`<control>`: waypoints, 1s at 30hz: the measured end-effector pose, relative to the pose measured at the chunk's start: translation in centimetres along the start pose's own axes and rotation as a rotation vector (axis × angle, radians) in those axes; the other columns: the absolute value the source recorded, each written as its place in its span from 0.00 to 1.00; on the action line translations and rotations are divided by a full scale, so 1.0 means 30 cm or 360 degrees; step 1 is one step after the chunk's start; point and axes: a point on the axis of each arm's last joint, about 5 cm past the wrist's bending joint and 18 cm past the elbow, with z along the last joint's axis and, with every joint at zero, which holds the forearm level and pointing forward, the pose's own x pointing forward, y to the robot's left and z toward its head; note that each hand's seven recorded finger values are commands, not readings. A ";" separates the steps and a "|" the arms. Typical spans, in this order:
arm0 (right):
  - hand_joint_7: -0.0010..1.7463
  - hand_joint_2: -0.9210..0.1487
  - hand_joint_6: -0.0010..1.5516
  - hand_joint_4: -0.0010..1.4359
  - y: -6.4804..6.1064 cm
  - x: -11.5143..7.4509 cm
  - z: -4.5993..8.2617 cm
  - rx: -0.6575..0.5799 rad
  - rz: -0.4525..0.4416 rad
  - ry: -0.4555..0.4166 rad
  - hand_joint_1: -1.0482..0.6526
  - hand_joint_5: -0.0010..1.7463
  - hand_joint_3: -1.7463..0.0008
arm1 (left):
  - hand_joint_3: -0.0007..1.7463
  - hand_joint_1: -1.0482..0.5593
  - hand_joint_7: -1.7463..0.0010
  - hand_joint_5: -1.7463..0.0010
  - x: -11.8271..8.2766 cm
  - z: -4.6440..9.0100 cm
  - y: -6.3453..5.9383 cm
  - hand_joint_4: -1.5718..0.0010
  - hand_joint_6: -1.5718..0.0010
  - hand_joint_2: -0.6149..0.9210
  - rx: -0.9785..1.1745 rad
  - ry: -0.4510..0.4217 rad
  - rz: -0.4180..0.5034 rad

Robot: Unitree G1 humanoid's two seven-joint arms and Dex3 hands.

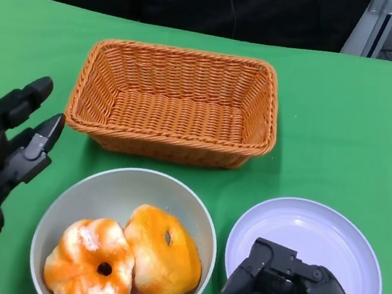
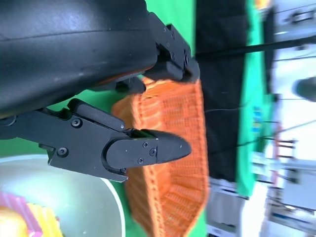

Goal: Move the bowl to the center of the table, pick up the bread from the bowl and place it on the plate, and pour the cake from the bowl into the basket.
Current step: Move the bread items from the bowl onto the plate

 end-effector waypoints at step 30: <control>0.56 0.26 0.45 0.45 -0.062 -0.035 0.069 -0.0183 -0.0057 0.0053 0.45 0.76 0.62 | 0.39 0.61 0.31 0.15 -0.068 -0.043 0.126 0.51 0.47 0.91 0.0379 -0.0514 -0.0206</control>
